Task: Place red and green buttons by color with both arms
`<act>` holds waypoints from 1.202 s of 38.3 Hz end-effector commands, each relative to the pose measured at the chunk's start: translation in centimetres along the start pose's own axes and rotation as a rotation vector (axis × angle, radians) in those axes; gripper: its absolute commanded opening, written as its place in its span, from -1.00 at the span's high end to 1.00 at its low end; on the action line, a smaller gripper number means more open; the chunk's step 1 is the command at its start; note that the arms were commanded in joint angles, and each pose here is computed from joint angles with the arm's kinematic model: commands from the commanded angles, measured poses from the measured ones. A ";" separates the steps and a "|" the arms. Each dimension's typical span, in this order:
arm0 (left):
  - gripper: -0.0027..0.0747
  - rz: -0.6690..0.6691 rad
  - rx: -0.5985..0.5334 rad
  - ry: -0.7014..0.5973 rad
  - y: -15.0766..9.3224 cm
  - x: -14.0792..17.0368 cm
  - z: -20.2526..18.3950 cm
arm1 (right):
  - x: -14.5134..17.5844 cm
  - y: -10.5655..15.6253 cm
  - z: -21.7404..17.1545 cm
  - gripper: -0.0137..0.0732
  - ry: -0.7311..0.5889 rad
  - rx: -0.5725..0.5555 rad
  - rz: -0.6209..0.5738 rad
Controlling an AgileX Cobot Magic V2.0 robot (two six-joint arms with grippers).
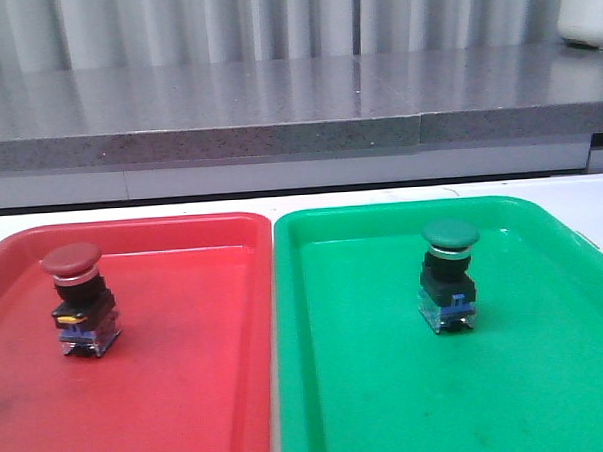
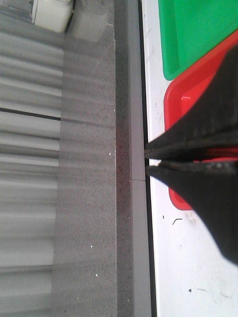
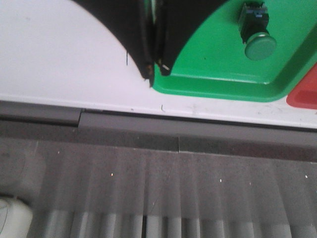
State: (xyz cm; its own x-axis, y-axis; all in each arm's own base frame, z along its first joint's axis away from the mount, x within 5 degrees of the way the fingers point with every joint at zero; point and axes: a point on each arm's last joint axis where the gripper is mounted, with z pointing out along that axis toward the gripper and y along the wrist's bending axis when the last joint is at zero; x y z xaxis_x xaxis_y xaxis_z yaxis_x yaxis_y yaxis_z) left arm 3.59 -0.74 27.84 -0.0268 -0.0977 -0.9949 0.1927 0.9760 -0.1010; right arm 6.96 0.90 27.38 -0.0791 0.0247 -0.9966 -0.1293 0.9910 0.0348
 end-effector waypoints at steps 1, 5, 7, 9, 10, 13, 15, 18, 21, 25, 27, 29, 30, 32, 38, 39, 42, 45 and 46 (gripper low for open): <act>0.98 -0.017 0.018 -0.088 -0.2 -1.4 -0.1 | -1.9 0.1 -1.2 0.84 -0.166 -0.004 -0.021; 0.98 -0.017 0.018 -0.088 -0.2 -1.4 -0.1 | -1.9 0.1 -1.5 0.84 -0.184 -0.004 -0.021; 0.98 -0.017 0.018 -0.088 -0.2 -1.4 -0.1 | -1.9 0.1 -1.5 0.84 -0.183 -0.004 -0.021; 0.98 -0.017 0.018 -0.088 -0.2 -1.4 -0.1 | -1.9 0.1 -1.5 0.84 -0.183 -0.004 -0.021; 0.98 -0.017 0.018 -0.088 -0.2 -1.4 -0.1 | -1.9 0.1 -1.5 0.84 -0.183 -0.004 -0.021; 0.98 -0.017 0.018 -0.088 -0.2 -1.4 -0.1 | -1.9 0.1 -1.5 0.84 -0.183 -0.004 -0.021; 0.98 -0.017 0.018 -0.088 -0.2 -1.4 -0.1 | -1.9 0.1 -1.5 0.84 -0.183 -0.004 -0.021; 0.98 -0.017 0.018 -0.088 -0.2 -1.4 -0.1 | -1.9 0.1 -1.5 0.84 -0.183 -0.004 -0.021; 0.98 -0.017 0.018 -0.088 -0.2 -1.4 -0.1 | -1.9 0.1 -1.5 0.84 -0.183 -0.004 -0.021; 0.98 -0.017 0.018 -0.088 -0.2 -1.4 -0.1 | -1.9 0.1 -1.5 0.84 -0.183 -0.004 -0.021; 0.98 -0.017 0.018 -0.088 -0.2 -1.4 -0.1 | -1.9 0.1 -1.5 0.84 -0.183 -0.004 -0.021; 0.98 -0.017 0.018 -0.088 -0.2 -1.4 -0.1 | -1.9 0.1 -1.5 0.84 -0.183 -0.004 -0.021; 0.98 -0.017 0.018 -0.088 -0.2 -1.4 -0.1 | -1.9 0.1 -1.5 0.84 -0.183 -0.004 -0.021; 0.98 -0.017 0.018 -0.088 -0.2 -1.4 -0.1 | -1.9 0.1 -1.5 0.84 -0.183 -0.004 -0.021; 0.98 -0.017 0.018 -0.088 -0.2 -1.4 -0.1 | -1.9 0.1 -1.5 0.84 -0.183 -0.004 -0.021; 0.98 -0.017 0.018 -0.088 -0.2 -1.4 -0.1 | -1.9 0.1 -1.5 0.84 -0.183 -0.004 -0.021; 0.98 -0.017 0.018 -0.086 -0.2 -1.2 0.0 | -1.9 0.1 -1.5 0.84 -0.183 -0.004 -0.021; 0.98 -0.017 0.007 -0.101 0.0 -0.5 -0.1 | -1.9 0.1 -1.5 0.84 -0.183 -0.004 -0.021; 0.98 -0.017 -0.001 -0.106 0.0 -0.2 -0.1 | -1.9 0.1 -1.5 0.84 -0.183 -0.004 -0.021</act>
State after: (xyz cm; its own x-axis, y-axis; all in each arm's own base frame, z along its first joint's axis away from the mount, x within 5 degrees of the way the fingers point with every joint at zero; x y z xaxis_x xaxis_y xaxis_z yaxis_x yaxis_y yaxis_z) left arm 3.65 -0.75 27.15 -0.0260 -0.0979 -0.9949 0.1927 0.9760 -0.1011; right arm 5.69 0.71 27.84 0.0024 0.0355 -0.9994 -0.1320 0.9906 0.0348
